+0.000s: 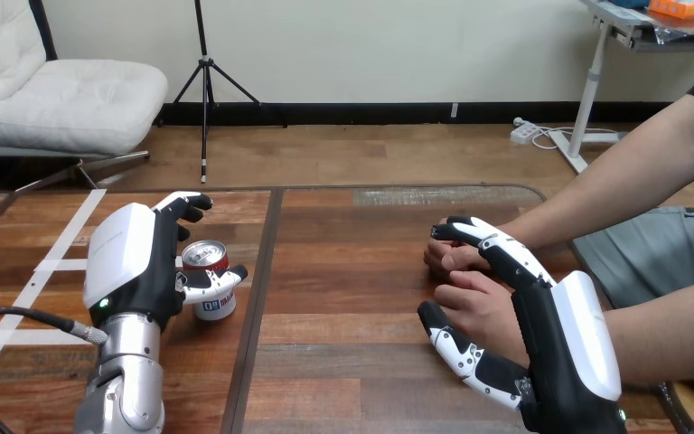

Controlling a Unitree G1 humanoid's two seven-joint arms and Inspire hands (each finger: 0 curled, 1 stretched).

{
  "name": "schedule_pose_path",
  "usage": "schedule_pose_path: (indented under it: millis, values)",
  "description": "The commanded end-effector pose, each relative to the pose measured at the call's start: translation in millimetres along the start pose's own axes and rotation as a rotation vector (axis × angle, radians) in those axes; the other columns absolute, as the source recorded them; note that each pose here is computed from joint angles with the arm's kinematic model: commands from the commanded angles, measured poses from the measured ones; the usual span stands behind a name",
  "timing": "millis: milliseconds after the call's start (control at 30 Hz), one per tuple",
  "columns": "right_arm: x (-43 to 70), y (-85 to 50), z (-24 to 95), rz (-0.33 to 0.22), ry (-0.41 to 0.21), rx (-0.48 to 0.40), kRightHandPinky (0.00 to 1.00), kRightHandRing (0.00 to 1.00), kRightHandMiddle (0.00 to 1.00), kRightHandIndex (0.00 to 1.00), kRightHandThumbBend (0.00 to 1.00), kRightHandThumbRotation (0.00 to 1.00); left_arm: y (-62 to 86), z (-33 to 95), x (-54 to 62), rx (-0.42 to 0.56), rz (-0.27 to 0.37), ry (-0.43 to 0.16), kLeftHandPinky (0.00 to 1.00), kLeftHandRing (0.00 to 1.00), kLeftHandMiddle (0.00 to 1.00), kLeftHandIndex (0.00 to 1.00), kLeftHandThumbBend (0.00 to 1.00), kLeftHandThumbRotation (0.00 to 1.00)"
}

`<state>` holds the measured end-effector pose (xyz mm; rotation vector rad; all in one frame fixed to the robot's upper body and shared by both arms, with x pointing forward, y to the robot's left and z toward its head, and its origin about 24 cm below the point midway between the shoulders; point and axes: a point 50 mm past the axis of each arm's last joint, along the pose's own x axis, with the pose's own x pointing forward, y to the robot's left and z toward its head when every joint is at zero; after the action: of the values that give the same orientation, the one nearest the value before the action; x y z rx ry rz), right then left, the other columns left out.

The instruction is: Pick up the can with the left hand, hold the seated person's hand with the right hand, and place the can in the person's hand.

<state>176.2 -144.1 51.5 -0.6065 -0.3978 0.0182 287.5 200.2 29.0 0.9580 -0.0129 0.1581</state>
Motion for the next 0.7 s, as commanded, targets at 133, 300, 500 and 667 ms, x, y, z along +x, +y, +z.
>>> schedule_pose_path:
  millis: [133, 300, 500, 667]
  values:
    - [14.7, -9.5, 10.6, -0.04, -0.082, -0.012, 0.79, 0.85, 0.83, 0.75, 0.47, 0.0, 11.2, 15.7, 15.0, 0.043, 0.061, -0.069, 0.61, 0.73, 0.78, 0.77, 0.81, 0.06]
    - [14.9, -9.2, 10.8, -0.039, -0.08, -0.006, 0.79, 0.85, 0.83, 0.75, 0.47, 0.0, 11.0, 15.5, 16.0, 0.058, 0.058, -0.071, 0.63, 0.75, 0.8, 0.78, 0.82, 0.07]
    - [15.0, -9.0, 10.5, -0.038, -0.084, -0.003, 0.79, 0.85, 0.83, 0.75, 0.47, 0.0, 10.5, 15.3, 17.5, 0.072, 0.049, -0.067, 0.64, 0.76, 0.81, 0.79, 0.82, 0.08]
    - [14.8, -9.0, 10.3, -0.035, -0.083, 0.001, 0.79, 0.85, 0.83, 0.74, 0.47, 0.0, 9.9, 14.9, 19.0, 0.089, 0.041, -0.063, 0.64, 0.76, 0.81, 0.8, 0.82, 0.08]
